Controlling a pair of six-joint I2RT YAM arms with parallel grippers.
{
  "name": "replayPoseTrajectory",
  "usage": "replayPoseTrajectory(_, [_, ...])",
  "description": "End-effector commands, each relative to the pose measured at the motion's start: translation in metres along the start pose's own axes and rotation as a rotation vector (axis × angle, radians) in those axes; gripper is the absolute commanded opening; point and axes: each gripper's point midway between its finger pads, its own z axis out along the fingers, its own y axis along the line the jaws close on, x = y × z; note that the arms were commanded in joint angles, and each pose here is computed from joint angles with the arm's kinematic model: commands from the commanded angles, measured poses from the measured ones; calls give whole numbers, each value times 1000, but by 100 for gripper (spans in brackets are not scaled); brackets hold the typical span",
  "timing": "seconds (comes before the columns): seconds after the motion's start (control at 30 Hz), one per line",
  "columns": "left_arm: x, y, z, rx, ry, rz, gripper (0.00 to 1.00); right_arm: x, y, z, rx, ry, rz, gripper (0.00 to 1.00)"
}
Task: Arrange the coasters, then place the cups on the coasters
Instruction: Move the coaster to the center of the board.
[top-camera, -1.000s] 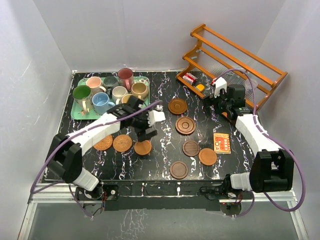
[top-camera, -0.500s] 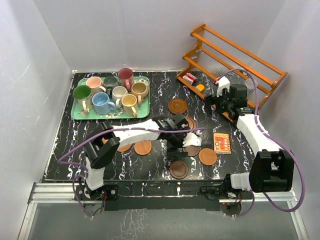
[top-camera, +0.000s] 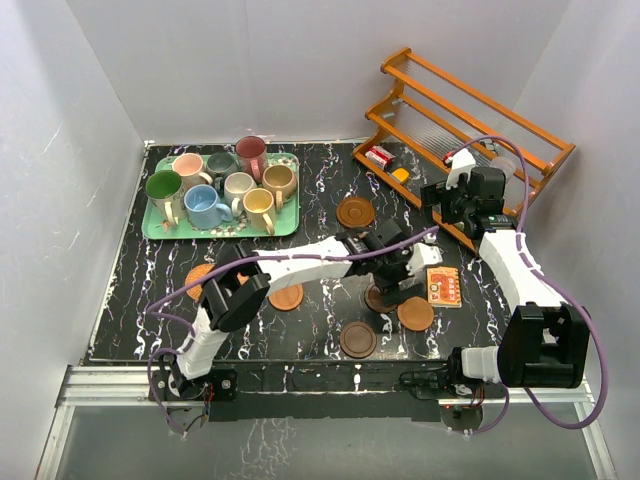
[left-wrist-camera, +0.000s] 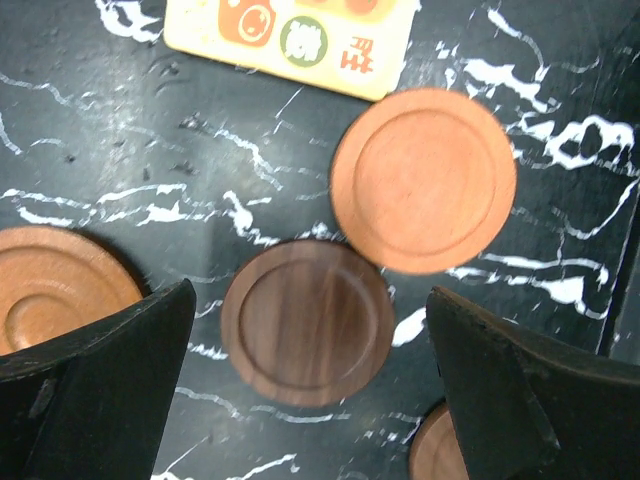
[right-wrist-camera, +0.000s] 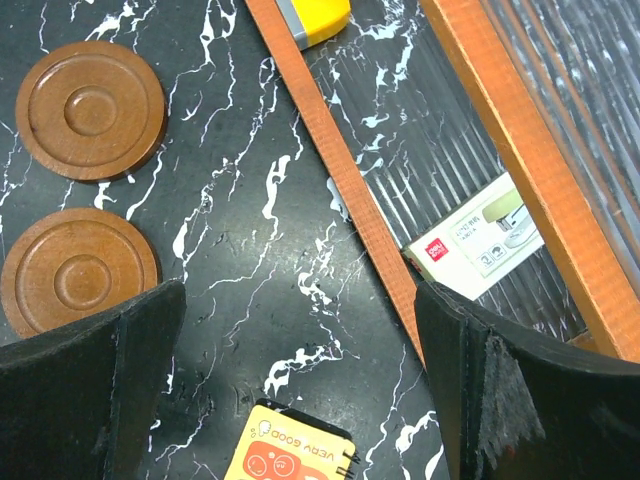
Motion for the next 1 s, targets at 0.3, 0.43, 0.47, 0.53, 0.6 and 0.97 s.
replayPoseTrajectory(0.3, [-10,-20,43,-71,26,-42,99,-34,-15,-11,45,-108,15,98])
replayPoseTrajectory(0.43, [7,-25,46,-52,71,-10,99,-33,-17,-12,48,-110,22,98])
replayPoseTrajectory(0.47, [12,-27,46,-44,85,0,99,-33,-18,-13,48,-111,22,98])
replayPoseTrajectory(0.53, [22,-29,44,-29,115,24,99,-33,-18,-13,47,-111,23,98])
replayPoseTrajectory(0.6, [33,-30,40,-27,153,41,99,-32,-19,-12,47,-107,25,98])
replayPoseTrajectory(0.97, [87,-40,-5,15,315,158,99,-25,-8,-4,-17,-78,27,98])
